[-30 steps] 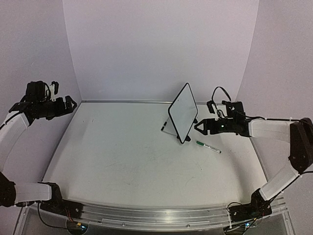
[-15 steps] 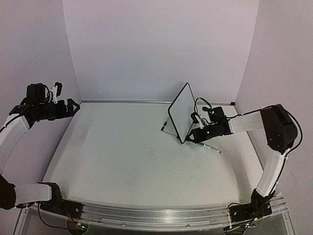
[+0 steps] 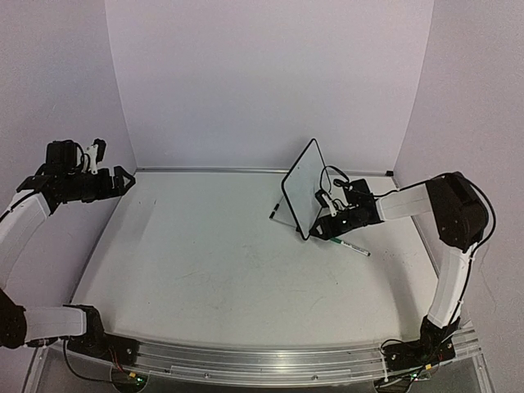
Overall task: Write a sentence on the whiteboard
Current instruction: Move the whiteboard to the center of the board.
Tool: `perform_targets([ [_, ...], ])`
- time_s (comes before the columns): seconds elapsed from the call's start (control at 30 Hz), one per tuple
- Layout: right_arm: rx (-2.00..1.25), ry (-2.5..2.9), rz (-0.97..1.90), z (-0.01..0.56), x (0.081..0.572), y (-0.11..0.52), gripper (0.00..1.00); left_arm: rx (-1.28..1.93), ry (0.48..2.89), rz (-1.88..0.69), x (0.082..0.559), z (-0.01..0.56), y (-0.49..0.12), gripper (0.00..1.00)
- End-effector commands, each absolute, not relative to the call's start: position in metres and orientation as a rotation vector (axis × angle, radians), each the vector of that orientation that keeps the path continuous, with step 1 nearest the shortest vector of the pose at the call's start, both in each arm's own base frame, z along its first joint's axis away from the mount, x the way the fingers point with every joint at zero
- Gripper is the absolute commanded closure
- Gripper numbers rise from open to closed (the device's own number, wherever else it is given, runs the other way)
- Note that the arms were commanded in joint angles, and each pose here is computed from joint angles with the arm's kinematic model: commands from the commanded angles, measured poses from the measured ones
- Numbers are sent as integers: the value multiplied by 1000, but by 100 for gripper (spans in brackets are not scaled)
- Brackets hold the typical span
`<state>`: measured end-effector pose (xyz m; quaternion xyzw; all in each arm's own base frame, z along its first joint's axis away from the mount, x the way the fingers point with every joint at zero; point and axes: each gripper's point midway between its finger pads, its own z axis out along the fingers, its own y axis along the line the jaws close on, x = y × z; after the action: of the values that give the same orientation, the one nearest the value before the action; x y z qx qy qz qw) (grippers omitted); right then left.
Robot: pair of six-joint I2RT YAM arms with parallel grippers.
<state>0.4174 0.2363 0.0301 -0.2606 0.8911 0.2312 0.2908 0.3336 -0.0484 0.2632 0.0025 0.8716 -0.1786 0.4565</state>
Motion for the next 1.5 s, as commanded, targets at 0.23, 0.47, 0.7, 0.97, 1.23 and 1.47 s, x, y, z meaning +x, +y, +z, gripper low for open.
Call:
perform_targets([
  [0.23, -826, 2360, 608, 30, 406, 267, 59, 48, 2130, -472, 339, 267, -54, 1],
  [0.47, -853, 2313, 577, 31, 400, 290, 61, 45, 2135, -469, 340, 265, -53, 0],
  [0.7, -762, 2270, 529, 27, 415, 289, 61, 43, 2137, -469, 340, 265, -53, 0],
  [0.97, -765, 2253, 500, 21, 420, 293, 64, 42, 2139, -469, 340, 264, -53, 1],
  [1.23, -789, 2230, 416, 19, 413, 301, 86, 39, 2145, -468, 341, 263, -53, 1],
  [1.47, -756, 2189, 250, 28, 402, 308, 100, 34, 2143, -461, 341, 263, -52, 1],
])
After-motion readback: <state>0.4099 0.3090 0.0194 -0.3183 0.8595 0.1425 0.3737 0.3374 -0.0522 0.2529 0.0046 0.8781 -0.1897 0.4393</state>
